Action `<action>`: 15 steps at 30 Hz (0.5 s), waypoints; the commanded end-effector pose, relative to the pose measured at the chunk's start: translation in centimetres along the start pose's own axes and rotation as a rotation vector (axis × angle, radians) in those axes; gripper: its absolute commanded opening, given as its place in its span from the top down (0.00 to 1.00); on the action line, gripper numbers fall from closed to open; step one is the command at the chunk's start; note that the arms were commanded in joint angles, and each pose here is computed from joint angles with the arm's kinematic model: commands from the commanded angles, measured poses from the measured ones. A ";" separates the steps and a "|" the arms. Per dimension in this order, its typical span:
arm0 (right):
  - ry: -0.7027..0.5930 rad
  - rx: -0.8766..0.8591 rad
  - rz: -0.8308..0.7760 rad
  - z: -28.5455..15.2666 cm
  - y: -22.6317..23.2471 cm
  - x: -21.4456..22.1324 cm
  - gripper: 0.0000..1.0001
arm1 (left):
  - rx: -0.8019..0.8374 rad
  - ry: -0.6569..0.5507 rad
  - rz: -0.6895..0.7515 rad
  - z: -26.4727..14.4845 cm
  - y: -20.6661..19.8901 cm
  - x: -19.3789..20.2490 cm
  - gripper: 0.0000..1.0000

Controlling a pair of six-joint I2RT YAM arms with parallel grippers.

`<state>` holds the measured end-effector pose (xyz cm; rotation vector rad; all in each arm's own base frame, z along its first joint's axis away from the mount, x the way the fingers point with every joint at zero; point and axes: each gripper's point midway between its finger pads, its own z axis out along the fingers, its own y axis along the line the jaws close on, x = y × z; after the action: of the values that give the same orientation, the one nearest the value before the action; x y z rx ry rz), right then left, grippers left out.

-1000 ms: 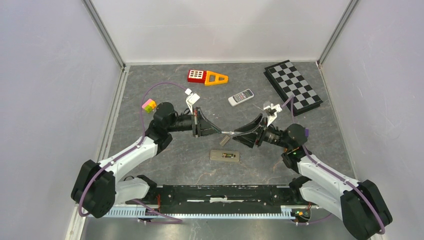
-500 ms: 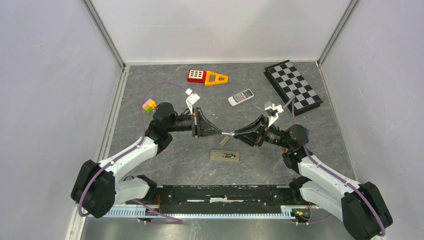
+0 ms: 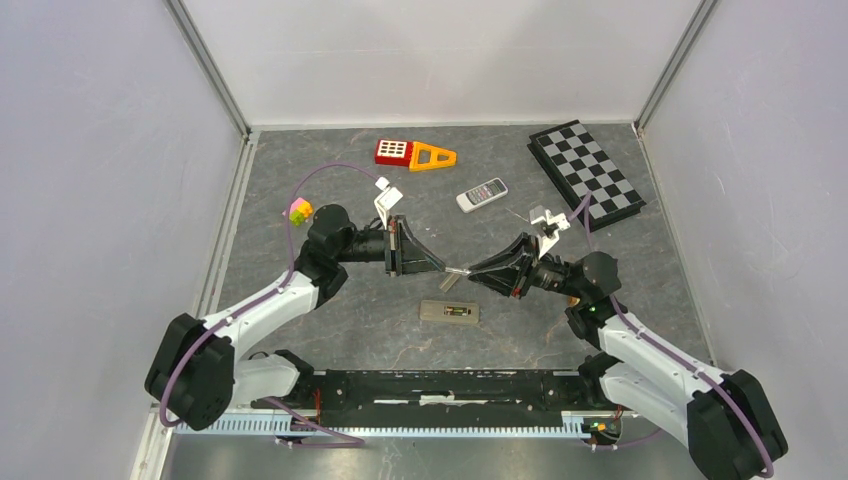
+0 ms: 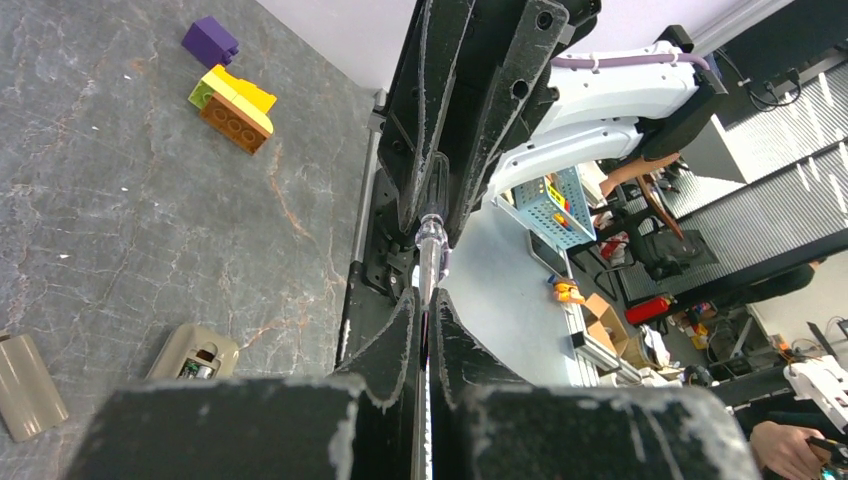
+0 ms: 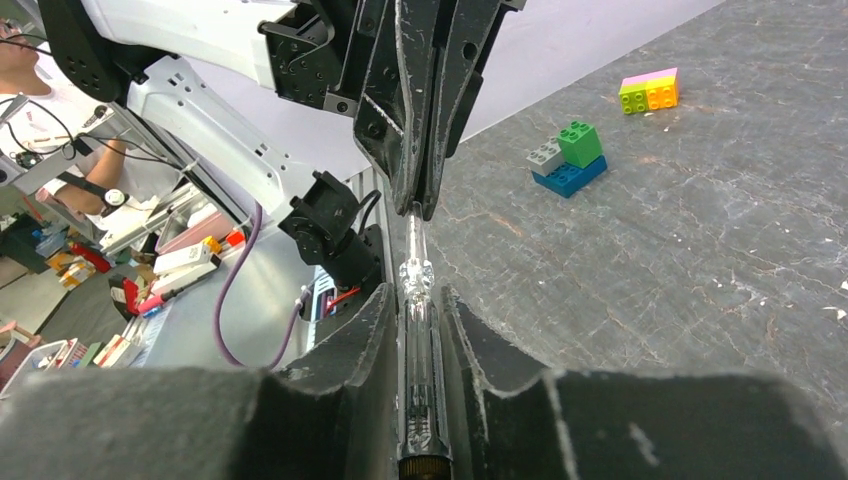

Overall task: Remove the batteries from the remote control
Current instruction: Pick up the screwdriver from the center of the board.

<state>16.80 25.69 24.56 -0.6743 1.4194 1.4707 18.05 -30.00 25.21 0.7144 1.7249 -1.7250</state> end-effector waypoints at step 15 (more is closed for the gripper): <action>-0.032 -0.046 -0.019 0.8 1.0 -1.2 1.00 | -0.043 -0.022 0.027 0.2 0.4 -1.1 0.95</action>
<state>16.45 25.75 24.73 -0.6922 1.4065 1.4781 17.73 -30.01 25.42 0.7221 1.7227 -1.7446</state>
